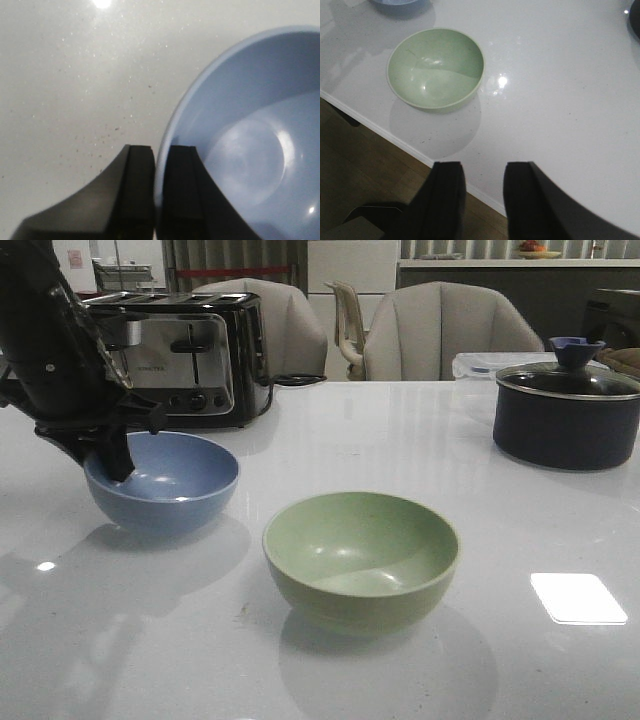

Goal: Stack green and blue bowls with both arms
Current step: 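Lift the blue bowl with the left gripper over the green bowl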

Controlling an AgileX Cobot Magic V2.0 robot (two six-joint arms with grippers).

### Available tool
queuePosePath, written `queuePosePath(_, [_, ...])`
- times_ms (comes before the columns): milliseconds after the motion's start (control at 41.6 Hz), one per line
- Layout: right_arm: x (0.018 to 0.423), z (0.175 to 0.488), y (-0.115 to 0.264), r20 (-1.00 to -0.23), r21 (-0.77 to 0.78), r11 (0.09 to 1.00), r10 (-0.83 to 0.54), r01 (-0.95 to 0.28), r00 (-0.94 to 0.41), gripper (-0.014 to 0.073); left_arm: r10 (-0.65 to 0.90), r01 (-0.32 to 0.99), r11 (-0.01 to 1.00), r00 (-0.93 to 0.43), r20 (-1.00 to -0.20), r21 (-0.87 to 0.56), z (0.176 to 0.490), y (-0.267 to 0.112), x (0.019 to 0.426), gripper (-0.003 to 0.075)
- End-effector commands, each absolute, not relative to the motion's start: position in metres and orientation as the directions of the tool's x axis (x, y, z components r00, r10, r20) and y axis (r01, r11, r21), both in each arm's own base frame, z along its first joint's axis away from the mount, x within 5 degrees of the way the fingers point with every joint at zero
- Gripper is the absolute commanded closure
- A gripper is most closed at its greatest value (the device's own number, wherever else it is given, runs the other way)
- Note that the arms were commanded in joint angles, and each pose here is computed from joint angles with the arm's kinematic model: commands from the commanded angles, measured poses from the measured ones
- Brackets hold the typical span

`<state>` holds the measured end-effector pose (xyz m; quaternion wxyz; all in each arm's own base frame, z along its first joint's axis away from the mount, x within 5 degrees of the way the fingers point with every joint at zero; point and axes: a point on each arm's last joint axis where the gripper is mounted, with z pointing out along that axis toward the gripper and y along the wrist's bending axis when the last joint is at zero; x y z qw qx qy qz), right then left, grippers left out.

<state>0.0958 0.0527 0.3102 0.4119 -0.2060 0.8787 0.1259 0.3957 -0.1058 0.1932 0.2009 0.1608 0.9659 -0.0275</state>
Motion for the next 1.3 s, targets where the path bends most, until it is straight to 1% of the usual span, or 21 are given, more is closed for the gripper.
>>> queuePosePath(0, [0.099, 0.324, 0.054, -0.832, 0.034, 0.881, -0.236, -0.471, -0.502, 0.0258, 0.31, 0.334, 0.942, -0.825, -0.473, 0.035, 0.241, -0.105, 0.386, 0.062])
queuePosePath(72, [0.099, 0.324, 0.054, -0.832, 0.034, 0.881, -0.236, -0.471, -0.502, 0.0258, 0.304, 0.332, 0.943, -0.805, -0.509, 0.036, 0.26, -0.103, 0.379, 0.062])
queuePosePath(168, [0.099, 0.324, 0.054, -0.832, 0.034, 0.881, -0.236, -0.471, -0.502, 0.0258, 0.275, 0.33, 0.944, -0.767, -0.58, 0.012, 0.292, -0.102, 0.366, 0.0619])
queuePosePath(288, [0.099, 0.324, 0.054, -0.832, 0.034, 0.881, -0.236, -0.471, -0.502, 0.0258, 0.234, 0.371, 0.926, -0.711, -0.663, -0.071, 0.329, -0.106, 0.346, 0.062])
queuePosePath(409, [0.099, 0.324, 0.054, -0.832, 0.034, 0.881, -0.236, -0.471, -0.502, 0.0258, 0.218, 0.452, 0.877, -0.674, -0.706, -0.161, 0.352, -0.114, 0.327, 0.062])
queuePosePath(481, [0.099, 0.324, 0.054, -0.832, 0.034, 0.881, -0.236, -0.471, -0.502, 0.0258, 0.232, 0.502, 0.843, -0.665, -0.71, -0.195, 0.357, -0.124, 0.32, 0.0619])
queuePosePath(601, [0.099, 0.324, 0.054, -0.832, 0.034, 0.881, -0.236, -0.471, -0.502, 0.0258, 0.291, 0.569, 0.799, -0.649, -0.703, -0.195, 0.354, -0.145, 0.311, 0.062])
queuePosePath(817, [0.099, 0.324, 0.054, -0.832, 0.034, 0.881, -0.236, -0.471, -0.502, 0.0258, 0.38, 0.656, 0.728, -0.629, -0.678, -0.199, 0.337, -0.189, 0.301, 0.062])
queuePosePath(1034, [0.099, 0.324, 0.054, -0.832, 0.034, 0.881, -0.236, -0.471, -0.502, 0.0258, 0.461, 0.698, 0.682, -0.642, -0.613, -0.218, 0.3, -0.227, 0.301, 0.062])
queuePosePath(1154, [0.099, 0.324, 0.054, -0.832, 0.034, 0.881, -0.236, -0.471, -0.502, 0.0258, 0.475, 0.698, 0.681, -0.651, -0.592, -0.221, 0.278, -0.241, 0.307, 0.062])
queuePosePath(1274, [0.099, 0.324, 0.054, -0.832, 0.034, 0.881, -0.236, -0.471, -0.502, 0.0258, 0.463, 0.683, 0.695, -0.665, -0.586, -0.225, 0.26, -0.247, 0.316, 0.0619])
